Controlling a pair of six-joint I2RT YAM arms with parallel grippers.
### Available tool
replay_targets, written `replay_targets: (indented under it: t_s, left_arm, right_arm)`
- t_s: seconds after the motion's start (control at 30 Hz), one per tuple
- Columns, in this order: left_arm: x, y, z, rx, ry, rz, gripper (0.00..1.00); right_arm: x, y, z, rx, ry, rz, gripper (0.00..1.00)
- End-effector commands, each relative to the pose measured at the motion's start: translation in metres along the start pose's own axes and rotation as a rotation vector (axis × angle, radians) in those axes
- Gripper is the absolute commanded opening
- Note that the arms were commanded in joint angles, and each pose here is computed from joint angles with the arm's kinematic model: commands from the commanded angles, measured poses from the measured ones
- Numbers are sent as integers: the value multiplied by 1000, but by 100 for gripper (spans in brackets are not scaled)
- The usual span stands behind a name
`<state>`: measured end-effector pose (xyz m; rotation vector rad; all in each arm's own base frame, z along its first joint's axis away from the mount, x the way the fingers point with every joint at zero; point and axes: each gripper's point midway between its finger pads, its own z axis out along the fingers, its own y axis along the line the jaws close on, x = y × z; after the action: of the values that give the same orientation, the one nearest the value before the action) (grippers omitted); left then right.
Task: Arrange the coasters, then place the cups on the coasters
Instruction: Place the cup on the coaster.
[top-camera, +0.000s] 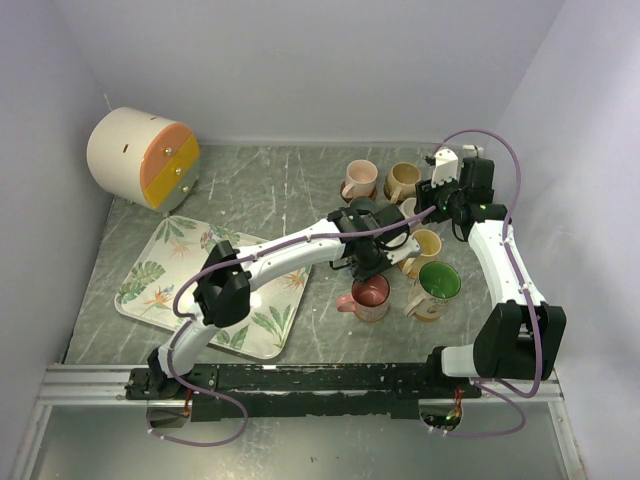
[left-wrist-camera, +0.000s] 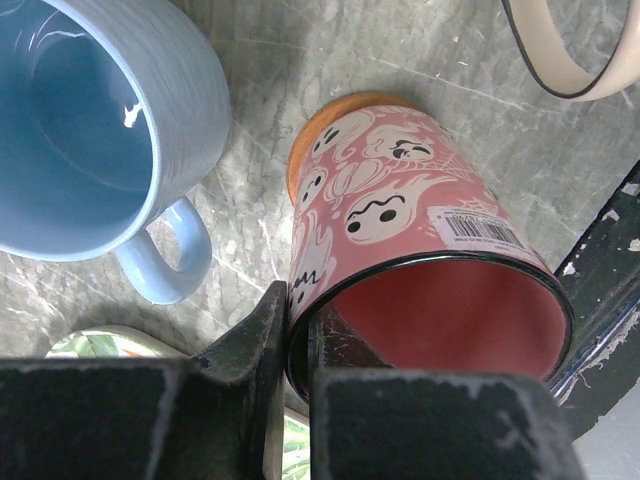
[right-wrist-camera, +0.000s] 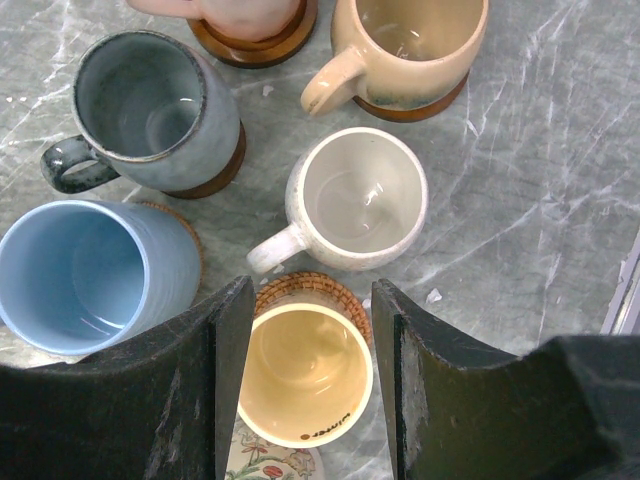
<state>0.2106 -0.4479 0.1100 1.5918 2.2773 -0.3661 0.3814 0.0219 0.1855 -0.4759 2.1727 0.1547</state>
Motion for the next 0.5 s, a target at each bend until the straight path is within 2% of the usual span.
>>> replay_targets:
  t_s: [0.0, 0.17, 0.47]
  left_arm:
    - [-20, -6, -10, 19, -64, 4, 12]
    - [-18, -6, -7, 23, -55, 5, 14]
    - [-18, -6, -4, 22, -49, 4, 25]
  right_arm:
    - [4, -2, 1, 5, 2, -6, 51]
    - [4, -2, 1, 4, 3, -7, 50]
    - [4, -2, 1, 5, 3, -8, 51]
